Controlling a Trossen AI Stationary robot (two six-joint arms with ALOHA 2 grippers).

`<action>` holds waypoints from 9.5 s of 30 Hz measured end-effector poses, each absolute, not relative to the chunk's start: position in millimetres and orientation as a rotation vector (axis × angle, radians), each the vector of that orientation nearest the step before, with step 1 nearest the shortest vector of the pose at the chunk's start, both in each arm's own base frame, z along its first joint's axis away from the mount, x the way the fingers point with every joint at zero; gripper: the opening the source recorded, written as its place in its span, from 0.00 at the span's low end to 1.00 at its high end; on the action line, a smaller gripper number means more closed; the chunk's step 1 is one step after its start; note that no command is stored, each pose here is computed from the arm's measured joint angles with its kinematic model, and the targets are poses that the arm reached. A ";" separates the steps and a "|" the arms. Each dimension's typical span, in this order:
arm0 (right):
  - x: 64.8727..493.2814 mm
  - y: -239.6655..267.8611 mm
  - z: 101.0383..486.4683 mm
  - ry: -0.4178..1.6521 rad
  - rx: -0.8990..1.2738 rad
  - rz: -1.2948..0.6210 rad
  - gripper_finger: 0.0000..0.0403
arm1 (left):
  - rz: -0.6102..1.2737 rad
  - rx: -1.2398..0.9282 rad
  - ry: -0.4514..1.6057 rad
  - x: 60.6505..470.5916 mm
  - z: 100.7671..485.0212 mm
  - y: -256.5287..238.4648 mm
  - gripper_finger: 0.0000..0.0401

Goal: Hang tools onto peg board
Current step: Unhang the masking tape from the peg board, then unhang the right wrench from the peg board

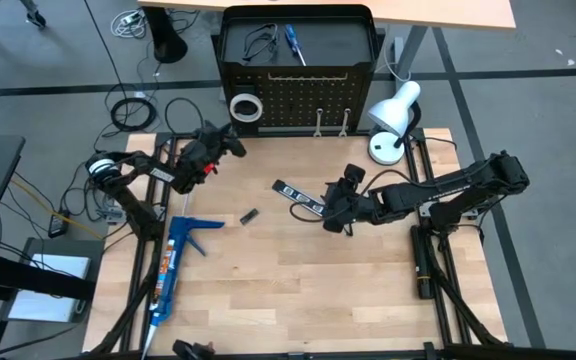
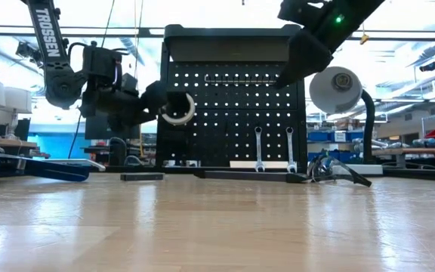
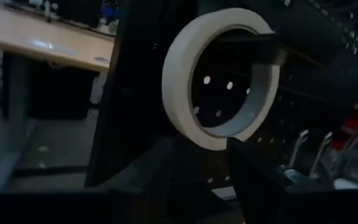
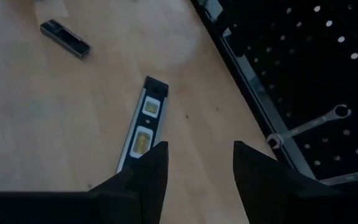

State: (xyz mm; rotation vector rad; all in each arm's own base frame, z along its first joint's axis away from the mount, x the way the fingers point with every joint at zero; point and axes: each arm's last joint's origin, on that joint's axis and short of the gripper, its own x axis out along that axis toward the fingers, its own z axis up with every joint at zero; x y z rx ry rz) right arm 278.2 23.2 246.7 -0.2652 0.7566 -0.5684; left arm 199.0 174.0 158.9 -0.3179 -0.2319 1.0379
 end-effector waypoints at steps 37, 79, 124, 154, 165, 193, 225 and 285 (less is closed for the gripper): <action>276.5 16.3 220.6 0.692 -0.307 -0.560 0.45 | 1.005 -0.467 -0.302 212.2 180.3 204.8 0.45; 277.2 17.4 221.2 0.682 -0.296 -0.549 0.45 | 1.152 -0.160 -0.140 204.9 175.3 202.5 0.43; 278.4 18.0 222.2 0.668 -0.284 -0.530 0.45 | 1.252 -0.027 -0.167 224.0 204.7 180.7 0.03; 278.5 18.2 222.2 0.668 -0.279 -0.526 0.45 | 1.346 0.069 -0.121 238.9 211.2 149.7 0.02; 278.6 18.2 222.2 0.668 -0.279 -0.526 0.45 | 1.369 0.098 -0.101 244.8 212.8 135.6 0.02; 278.5 18.2 222.2 0.668 -0.281 -0.526 0.45 | 1.215 0.378 0.226 273.1 201.1 32.9 0.03; 280.4 19.5 232.0 0.610 -0.172 -0.573 0.45 | -0.057 0.121 0.808 316.7 199.1 -1.9 0.04; 303.6 29.4 303.0 0.427 0.172 -0.697 0.45 | 0.113 0.441 0.360 322.1 217.6 1.4 0.53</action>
